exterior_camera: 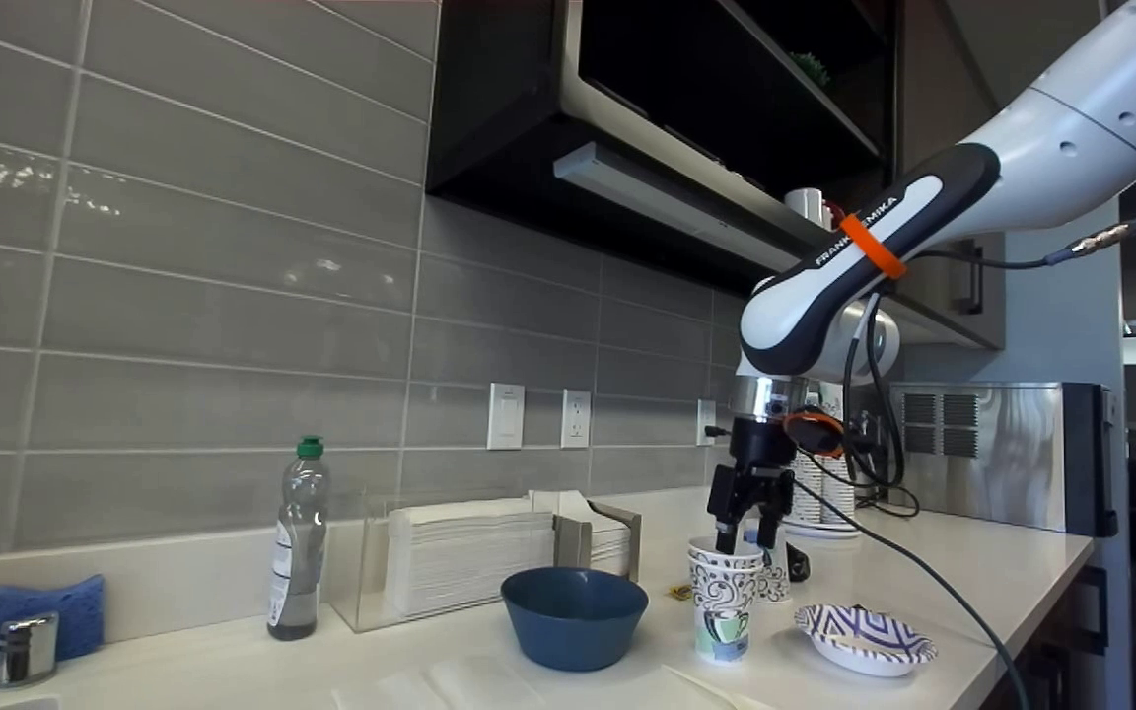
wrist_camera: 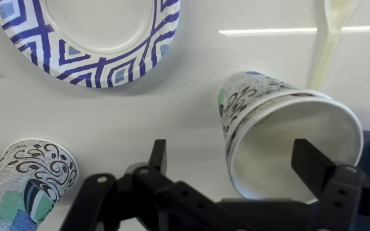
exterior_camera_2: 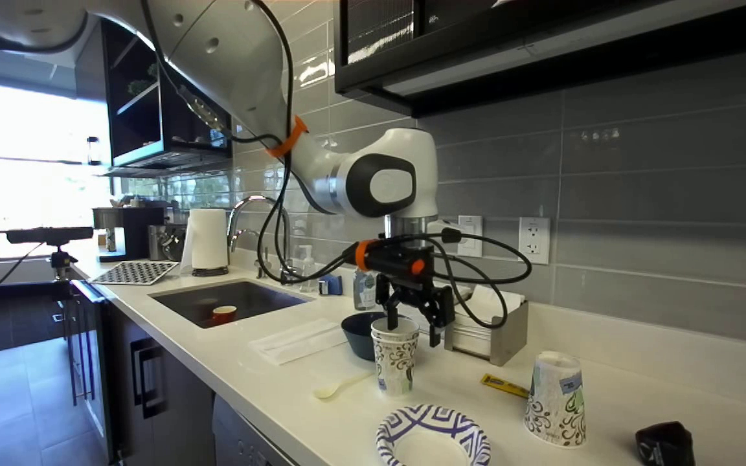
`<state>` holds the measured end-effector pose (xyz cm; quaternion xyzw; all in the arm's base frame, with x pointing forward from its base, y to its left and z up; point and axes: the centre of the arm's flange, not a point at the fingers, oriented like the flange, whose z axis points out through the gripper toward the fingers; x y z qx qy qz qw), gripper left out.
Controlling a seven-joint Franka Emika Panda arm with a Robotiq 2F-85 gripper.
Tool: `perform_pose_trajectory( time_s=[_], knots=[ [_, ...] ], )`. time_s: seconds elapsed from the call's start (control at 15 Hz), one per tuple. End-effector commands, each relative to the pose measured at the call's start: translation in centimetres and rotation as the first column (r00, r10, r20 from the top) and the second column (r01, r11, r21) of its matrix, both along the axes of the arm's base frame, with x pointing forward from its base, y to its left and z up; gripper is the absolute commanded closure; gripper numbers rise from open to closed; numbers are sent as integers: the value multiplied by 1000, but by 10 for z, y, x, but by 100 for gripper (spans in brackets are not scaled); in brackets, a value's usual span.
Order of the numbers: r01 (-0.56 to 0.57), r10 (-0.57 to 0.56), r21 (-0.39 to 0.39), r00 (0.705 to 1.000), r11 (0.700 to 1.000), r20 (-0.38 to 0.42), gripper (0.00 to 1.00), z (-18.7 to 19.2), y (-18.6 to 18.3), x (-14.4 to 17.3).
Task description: Stack up the two paper cups on the left, put the paper cups in the blue bowl and move the blue bowl to the left
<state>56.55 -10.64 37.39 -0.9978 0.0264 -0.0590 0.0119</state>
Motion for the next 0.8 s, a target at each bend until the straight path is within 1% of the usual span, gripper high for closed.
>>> perform_pose_trajectory(
  time_s=[0.0, 0.07, 0.2, 0.6, 0.67, 0.73],
  knots=[
    [20, -20, 13, 1000, 1000, 20, 26, -5, 1, 0],
    [21, -21, 14, 1000, 1000, 19, 32, -5, 1, 0],
    [23, -23, 21, 1000, 1000, 11, 48, -7, 2, 0],
    [34, -33, 49, 999, 998, -25, 90, -30, 11, 7],
    [35, -33, 51, 999, 998, -29, 97, -33, 12, 8],
    [35, -34, 50, 999, 998, -31, 100, -33, 14, 9]
  ],
)
